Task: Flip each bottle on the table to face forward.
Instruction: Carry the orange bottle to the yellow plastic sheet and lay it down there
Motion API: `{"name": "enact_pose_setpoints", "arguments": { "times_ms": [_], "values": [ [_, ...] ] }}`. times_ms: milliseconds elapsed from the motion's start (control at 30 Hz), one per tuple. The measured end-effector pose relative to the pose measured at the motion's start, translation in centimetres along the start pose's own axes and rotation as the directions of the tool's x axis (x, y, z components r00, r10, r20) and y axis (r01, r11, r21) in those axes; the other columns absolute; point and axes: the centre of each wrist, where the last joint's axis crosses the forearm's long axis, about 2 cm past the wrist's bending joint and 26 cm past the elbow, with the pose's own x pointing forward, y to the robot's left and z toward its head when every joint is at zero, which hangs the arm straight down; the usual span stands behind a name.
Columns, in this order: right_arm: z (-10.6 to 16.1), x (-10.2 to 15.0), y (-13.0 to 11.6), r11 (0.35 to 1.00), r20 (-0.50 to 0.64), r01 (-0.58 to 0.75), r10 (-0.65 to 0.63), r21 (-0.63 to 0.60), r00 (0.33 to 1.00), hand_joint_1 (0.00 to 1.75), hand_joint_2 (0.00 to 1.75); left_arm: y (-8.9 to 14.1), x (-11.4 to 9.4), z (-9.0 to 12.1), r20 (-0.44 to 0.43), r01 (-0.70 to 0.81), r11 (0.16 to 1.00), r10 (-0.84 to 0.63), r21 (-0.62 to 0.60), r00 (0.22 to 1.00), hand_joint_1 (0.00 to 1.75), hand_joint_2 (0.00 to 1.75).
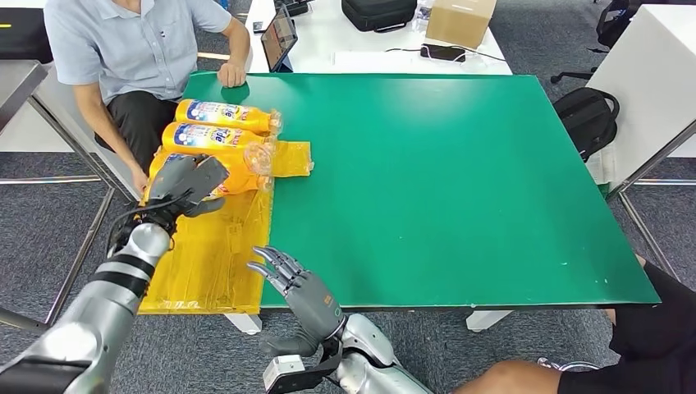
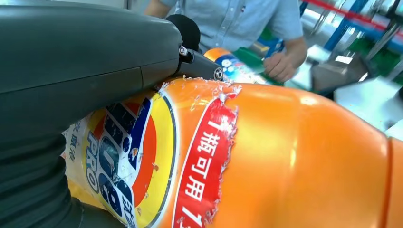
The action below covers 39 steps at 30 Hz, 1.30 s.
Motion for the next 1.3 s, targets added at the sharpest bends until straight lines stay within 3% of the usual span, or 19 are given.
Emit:
{"name": "enact_pose_setpoints", "arguments": {
  "times_ms": [300, 700, 900, 967, 1033, 1067, 1167, 1200, 1300],
  "values": [
    [-0.2, 0.1, 0.0, 1.000, 0.000, 0.029, -0.029, 0.012, 1.000, 0.00, 0.00, 0.3, -1.8, -0.7, -0.071, 0.116, 0.976, -0.131, -0.183, 0.989, 1.75, 1.75],
    [-0.6, 0.3, -0.3, 0.996, -0.003, 0.088, -0.088, -0.010, 0.996, 0.00, 0.00, 2.4, -4.2, -0.7, -0.071, 0.188, 0.910, -0.230, -0.370, 0.971, 1.75, 1.75],
    [-1.2, 0.5, -0.4, 0.995, 0.016, 0.103, -0.103, 0.003, 0.995, 0.00, 0.00, 1.9, -4.9, -0.2, -0.093, 0.204, 0.873, -0.271, -0.443, 0.958, 1.70, 1.75],
    [-1.3, 0.6, -0.4, 0.994, 0.021, 0.105, -0.105, 0.006, 0.994, 0.00, 0.00, 1.6, -5.1, 0.0, -0.098, 0.207, 0.865, -0.281, -0.457, 0.955, 1.56, 1.75],
    [-1.4, 0.6, -0.4, 0.994, 0.024, 0.106, -0.107, 0.010, 0.994, 0.00, 0.00, 1.5, -5.2, 0.1, -0.102, 0.207, 0.858, -0.286, -0.469, 0.953, 1.31, 1.75],
    [-1.4, 0.6, -0.4, 0.994, 0.025, 0.108, -0.108, 0.012, 0.994, 0.00, 0.00, 1.4, -5.3, 0.1, -0.103, 0.204, 0.855, -0.284, -0.476, 0.953, 1.10, 1.75],
    [-1.5, 0.7, -0.4, 0.994, 0.027, 0.112, -0.112, 0.014, 0.993, 0.00, 0.00, 1.2, -5.4, 0.3, -0.103, 0.176, 0.849, -0.259, -0.498, 0.960, 0.18, 1.75],
    [-1.5, 0.7, -0.4, 0.993, 0.027, 0.114, -0.114, 0.013, 0.993, 0.00, 0.00, 1.1, -5.4, 0.3, -0.102, 0.165, 0.848, -0.248, -0.503, 0.963, 0.01, 1.75],
    [-1.6, 0.7, -0.3, 0.993, 0.029, 0.121, -0.121, 0.015, 0.992, 0.00, 0.00, 0.7, -5.5, 0.5, -0.099, 0.124, 0.842, -0.205, -0.525, 0.974, 0.00, 1.75]
  ]
}}
